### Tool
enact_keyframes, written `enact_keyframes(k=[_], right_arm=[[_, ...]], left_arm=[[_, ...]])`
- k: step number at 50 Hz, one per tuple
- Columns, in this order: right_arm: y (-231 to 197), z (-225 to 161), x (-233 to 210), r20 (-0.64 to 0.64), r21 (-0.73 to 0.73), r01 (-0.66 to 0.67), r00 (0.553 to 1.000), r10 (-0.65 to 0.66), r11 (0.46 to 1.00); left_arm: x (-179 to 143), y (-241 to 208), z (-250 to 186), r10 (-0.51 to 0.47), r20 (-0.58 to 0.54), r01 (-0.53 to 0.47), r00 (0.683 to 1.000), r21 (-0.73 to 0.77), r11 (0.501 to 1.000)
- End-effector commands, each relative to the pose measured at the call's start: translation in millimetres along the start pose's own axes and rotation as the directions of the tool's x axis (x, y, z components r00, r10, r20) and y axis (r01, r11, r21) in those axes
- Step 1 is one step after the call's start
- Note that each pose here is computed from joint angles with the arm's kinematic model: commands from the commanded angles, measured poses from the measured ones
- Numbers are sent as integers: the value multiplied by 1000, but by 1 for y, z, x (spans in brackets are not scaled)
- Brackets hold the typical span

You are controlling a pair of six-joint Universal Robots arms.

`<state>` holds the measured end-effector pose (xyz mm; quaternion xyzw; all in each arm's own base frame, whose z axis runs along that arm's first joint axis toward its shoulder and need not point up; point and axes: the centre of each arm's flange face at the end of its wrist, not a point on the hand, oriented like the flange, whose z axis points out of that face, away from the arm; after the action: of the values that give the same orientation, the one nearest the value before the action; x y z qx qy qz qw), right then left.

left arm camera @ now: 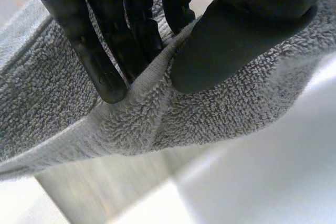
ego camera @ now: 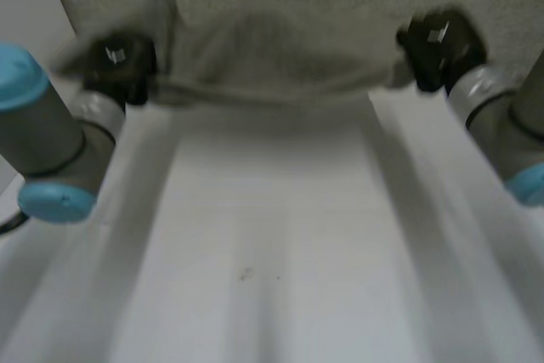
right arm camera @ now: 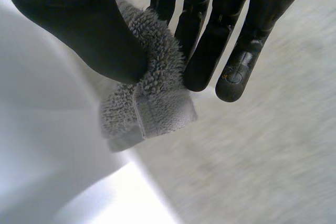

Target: Fold the towel.

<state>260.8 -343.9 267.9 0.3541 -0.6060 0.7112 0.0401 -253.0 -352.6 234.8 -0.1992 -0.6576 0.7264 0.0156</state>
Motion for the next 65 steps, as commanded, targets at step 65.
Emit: enact_keyframes(k=[65], right_arm=[[69, -90, -17, 78, -326, -265, 949, 305, 907]], left_arm=[[-3, 116, -60, -64, -146, -6, 987, -435, 900]])
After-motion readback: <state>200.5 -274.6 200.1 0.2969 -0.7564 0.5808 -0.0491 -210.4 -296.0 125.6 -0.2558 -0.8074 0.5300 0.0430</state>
